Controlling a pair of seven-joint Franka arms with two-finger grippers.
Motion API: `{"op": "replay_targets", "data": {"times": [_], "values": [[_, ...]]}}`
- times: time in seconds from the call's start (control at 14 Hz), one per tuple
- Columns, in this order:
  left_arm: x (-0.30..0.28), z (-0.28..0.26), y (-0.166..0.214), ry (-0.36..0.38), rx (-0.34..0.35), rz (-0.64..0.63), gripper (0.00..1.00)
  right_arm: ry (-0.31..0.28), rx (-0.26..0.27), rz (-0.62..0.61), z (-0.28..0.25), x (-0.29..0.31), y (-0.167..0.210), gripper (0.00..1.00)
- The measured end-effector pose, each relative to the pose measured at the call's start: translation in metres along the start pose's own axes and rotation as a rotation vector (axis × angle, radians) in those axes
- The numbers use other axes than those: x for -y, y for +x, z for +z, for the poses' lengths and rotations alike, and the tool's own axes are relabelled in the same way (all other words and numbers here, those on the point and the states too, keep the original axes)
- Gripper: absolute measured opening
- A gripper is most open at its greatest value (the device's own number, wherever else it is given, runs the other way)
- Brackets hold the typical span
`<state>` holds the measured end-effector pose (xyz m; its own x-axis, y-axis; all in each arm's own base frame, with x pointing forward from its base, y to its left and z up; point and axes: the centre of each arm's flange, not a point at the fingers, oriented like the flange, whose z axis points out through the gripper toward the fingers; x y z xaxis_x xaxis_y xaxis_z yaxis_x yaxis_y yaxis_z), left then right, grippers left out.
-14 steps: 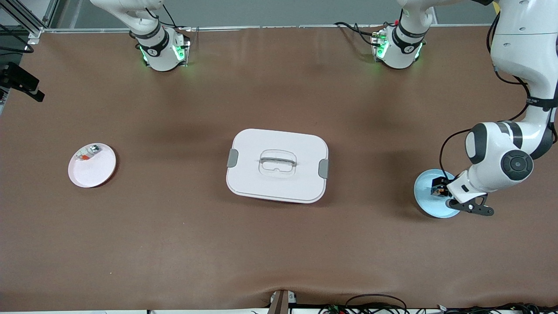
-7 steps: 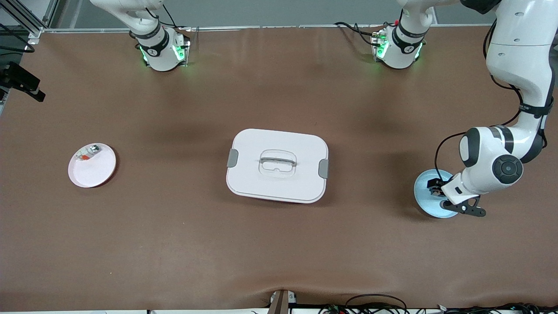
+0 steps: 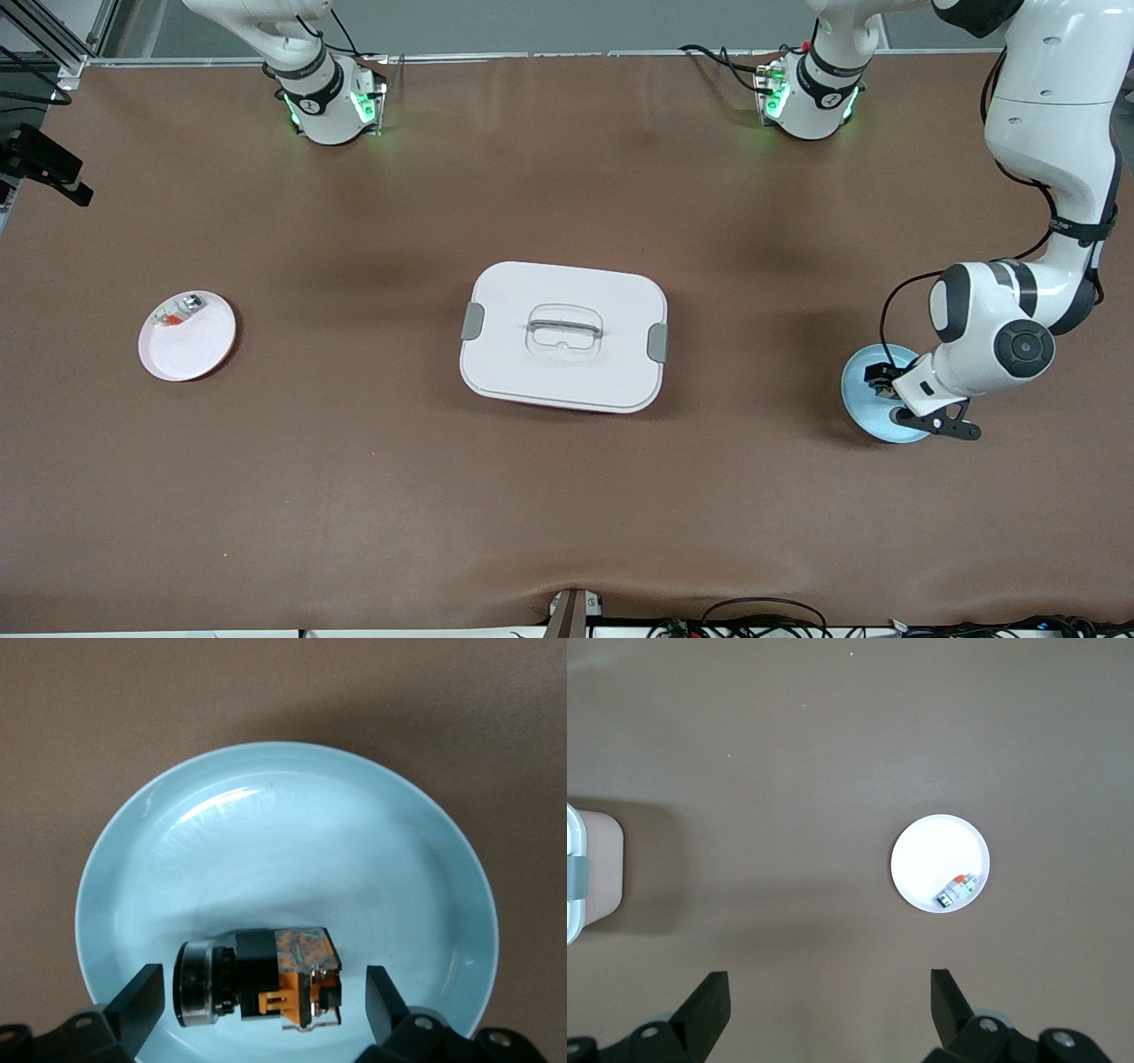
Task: Transfer orange switch to right arm and place
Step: 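Lower the left gripper and grasp the black-and-orange switch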
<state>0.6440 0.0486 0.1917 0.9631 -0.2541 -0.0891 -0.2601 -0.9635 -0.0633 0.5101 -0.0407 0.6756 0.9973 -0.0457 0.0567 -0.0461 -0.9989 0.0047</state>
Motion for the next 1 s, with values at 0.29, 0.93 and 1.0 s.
{"op": "replay_targets", "data": {"times": [0.29, 0.93, 1.0], "values": [[0.0031, 0.0044, -0.0014, -0.003, 0.005, -0.005, 1.00, 0.000, -0.007, 0.001, -0.0006, -0.0004, 0.0007, 1.00], [0.0028, 0.0046, -0.0006, -0.002, 0.002, -0.005, 0.94, 0.000, -0.009, 0.002, -0.0008, -0.0009, 0.0009, 1.00], [0.0029, 0.0044, -0.0004, -0.002, 0.001, -0.005, 0.86, 0.000, -0.009, 0.001, -0.0008, -0.0008, 0.0009, 1.00]]}}
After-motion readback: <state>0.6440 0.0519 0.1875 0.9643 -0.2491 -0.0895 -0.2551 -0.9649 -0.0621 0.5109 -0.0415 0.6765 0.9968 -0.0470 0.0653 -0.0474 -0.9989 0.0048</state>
